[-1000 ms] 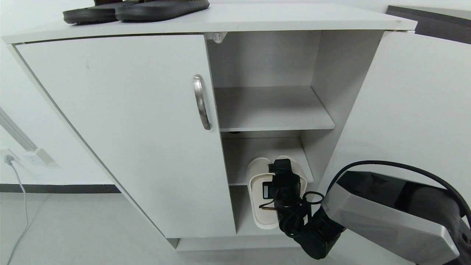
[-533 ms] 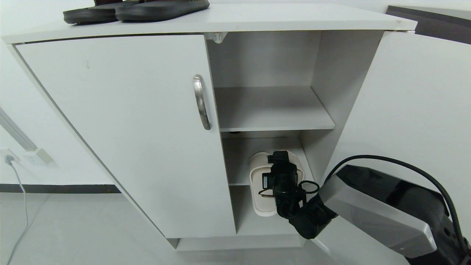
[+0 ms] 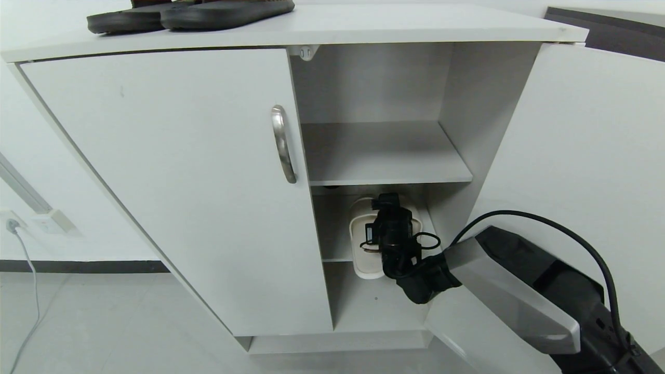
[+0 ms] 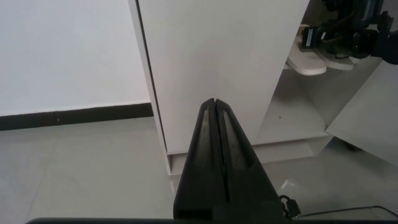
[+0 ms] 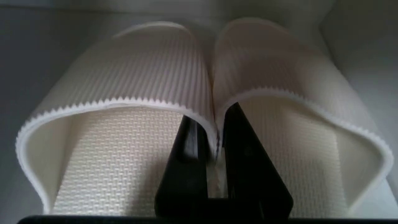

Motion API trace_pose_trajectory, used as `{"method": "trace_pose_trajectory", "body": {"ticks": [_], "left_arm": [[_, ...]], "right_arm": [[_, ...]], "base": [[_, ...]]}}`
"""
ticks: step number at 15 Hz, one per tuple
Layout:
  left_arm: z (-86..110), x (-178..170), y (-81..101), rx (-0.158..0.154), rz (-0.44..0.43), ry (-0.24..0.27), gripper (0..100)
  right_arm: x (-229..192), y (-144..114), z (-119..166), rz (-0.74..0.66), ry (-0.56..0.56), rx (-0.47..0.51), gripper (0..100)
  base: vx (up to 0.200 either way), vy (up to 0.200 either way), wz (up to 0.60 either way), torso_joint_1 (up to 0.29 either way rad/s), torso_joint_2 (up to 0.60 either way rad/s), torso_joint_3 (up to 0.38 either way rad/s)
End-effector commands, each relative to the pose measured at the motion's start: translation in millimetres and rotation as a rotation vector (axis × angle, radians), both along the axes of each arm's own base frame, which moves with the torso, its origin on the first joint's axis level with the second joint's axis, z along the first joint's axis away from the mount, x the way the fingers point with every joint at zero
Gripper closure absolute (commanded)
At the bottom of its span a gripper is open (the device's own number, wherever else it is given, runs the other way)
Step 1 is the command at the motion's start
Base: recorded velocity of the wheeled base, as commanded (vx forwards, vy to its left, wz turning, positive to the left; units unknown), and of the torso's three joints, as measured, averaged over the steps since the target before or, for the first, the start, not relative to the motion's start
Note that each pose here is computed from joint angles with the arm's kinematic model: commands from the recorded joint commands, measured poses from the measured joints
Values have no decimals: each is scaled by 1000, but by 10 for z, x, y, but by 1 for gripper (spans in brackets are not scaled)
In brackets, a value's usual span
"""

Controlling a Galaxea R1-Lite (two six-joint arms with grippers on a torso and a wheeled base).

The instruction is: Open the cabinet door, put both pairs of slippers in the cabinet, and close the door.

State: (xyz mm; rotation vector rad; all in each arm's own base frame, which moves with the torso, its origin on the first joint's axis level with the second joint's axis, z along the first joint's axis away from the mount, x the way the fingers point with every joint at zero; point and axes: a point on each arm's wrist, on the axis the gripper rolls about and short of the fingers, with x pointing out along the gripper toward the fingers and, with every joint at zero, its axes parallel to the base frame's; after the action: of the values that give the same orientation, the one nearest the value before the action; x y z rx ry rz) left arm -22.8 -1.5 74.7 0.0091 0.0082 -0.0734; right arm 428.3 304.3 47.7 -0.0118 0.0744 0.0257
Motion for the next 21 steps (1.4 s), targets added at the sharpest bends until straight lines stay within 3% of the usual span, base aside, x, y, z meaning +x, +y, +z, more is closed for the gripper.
{"method": "trace_pose_trajectory", "body": {"ticks": [1, 10, 11, 14, 21], "left_arm": [[0, 1, 0, 0, 0, 1, 100], [0, 1, 0, 1, 0, 1, 100], [0, 1, 0, 1, 0, 1, 100], [0, 1, 0, 3, 0, 0, 100], [0, 1, 0, 1, 0, 1, 100]], "right_arm": [[52, 2, 33, 2, 0, -7, 100], [132, 11, 77, 3, 8, -4, 100], [135, 13, 86, 3, 7, 0, 0], [107, 23, 84, 6, 17, -1, 0], [-808, -131, 389, 98, 15, -4, 0]], "base": [[0, 0, 0, 0, 0, 0], [0, 0, 0, 0, 0, 0], [0, 0, 0, 0, 0, 0], [0, 0, 0, 0, 0, 0], [0, 0, 0, 0, 0, 0]]}}
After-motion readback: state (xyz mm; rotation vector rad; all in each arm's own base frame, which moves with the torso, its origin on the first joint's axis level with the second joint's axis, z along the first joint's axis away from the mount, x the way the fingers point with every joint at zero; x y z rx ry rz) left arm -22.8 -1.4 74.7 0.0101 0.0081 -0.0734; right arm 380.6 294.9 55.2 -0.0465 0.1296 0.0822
